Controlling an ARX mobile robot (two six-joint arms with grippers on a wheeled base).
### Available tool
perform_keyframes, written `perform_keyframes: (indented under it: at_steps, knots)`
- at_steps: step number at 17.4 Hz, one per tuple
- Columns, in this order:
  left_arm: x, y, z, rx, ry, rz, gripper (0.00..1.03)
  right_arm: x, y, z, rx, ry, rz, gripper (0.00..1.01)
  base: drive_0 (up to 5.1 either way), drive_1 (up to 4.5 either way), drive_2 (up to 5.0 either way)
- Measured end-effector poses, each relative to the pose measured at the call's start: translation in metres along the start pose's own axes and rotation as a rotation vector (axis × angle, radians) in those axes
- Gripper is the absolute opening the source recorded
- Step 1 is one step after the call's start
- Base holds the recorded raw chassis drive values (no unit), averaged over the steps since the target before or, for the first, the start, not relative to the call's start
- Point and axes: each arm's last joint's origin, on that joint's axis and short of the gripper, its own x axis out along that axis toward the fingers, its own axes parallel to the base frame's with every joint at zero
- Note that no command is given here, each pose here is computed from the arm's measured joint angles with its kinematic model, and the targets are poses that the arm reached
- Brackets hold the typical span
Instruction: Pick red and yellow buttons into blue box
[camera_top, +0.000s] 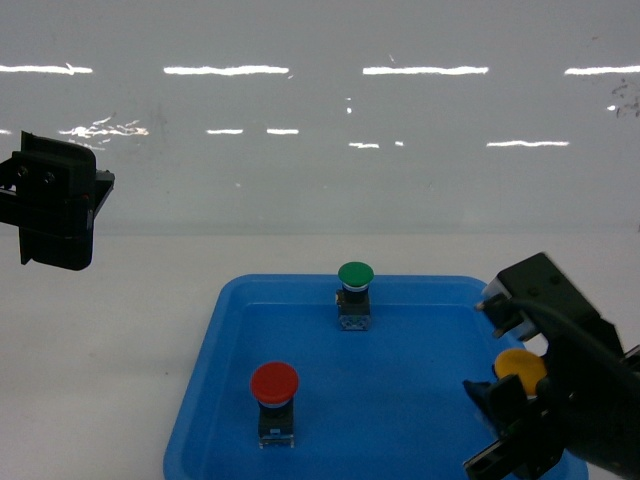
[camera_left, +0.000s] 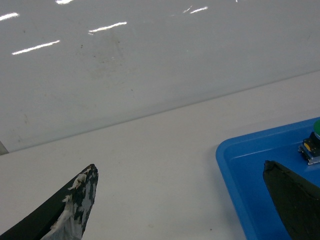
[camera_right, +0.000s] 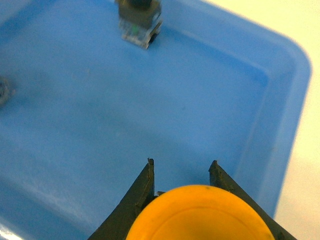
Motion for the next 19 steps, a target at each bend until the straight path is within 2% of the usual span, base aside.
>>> perform_keyframes:
  at_steps: [1, 3, 5, 6, 7, 9, 12, 13, 14, 15, 17, 18, 19]
  knots:
    - [0.0, 0.0, 0.0, 0.0, 0.0, 0.0, 0.98, -0.007, -0.004, 0.005, 0.026, -0.029, -0.018, 0.29, 0.0, 0.0, 0.0]
    - [0.0, 0.0, 0.0, 0.0, 0.0, 0.0, 0.98, -0.033, -0.018, 0.019, 0.101, -0.123, -0.081, 0.28, 0.0, 0.0, 0.0]
    - [0.0, 0.0, 0.0, 0.0, 0.0, 0.0, 0.98, -0.062, -0.029, 0.03, 0.169, -0.209, -0.154, 0.28, 0.0, 0.0, 0.0]
    - [0.0, 0.0, 0.0, 0.0, 0.0, 0.0, 0.98, -0.075, -0.032, 0.032, 0.192, -0.242, -0.193, 0.28, 0.0, 0.0, 0.0]
    - [0.0, 0.0, 0.0, 0.0, 0.0, 0.0, 0.98, -0.09, -0.034, 0.032, 0.222, -0.267, -0.223, 0.28, 0.0, 0.0, 0.0]
    - [0.0, 0.0, 0.0, 0.0, -0.001, 0.0, 0.98, -0.113, -0.031, 0.03, 0.26, -0.305, -0.277, 0.28, 0.0, 0.0, 0.0]
    - [0.0, 0.0, 0.0, 0.0, 0.0, 0.0, 0.98, -0.146, -0.02, 0.018, 0.309, -0.359, -0.357, 0.28, 0.0, 0.0, 0.0]
    - [0.0, 0.0, 0.0, 0.0, 0.0, 0.0, 0.98, -0.162, -0.01, 0.008, 0.318, -0.38, -0.399, 0.28, 0.0, 0.0, 0.0]
    - [0.0, 0.0, 0.0, 0.0, 0.0, 0.0, 0.98, -0.17, -0.006, 0.003, 0.322, -0.38, -0.422, 0.28, 0.0, 0.0, 0.0]
    - [0.0, 0.0, 0.0, 0.0, 0.0, 0.0, 0.98, -0.184, 0.002, -0.006, 0.325, -0.379, -0.418, 0.28, 0.0, 0.0, 0.0]
    - [0.0, 0.0, 0.0, 0.0, -0.001, 0.0, 0.98, -0.203, 0.012, -0.014, 0.315, -0.38, -0.391, 0.28, 0.0, 0.0, 0.0]
    - [0.0, 0.0, 0.0, 0.0, 0.0, 0.0, 0.98, -0.218, 0.016, -0.02, 0.301, -0.394, -0.371, 0.28, 0.0, 0.0, 0.0]
    - [0.0, 0.0, 0.0, 0.0, 0.0, 0.0, 0.98, -0.228, 0.021, -0.026, 0.274, -0.387, -0.375, 0.28, 0.0, 0.0, 0.0]
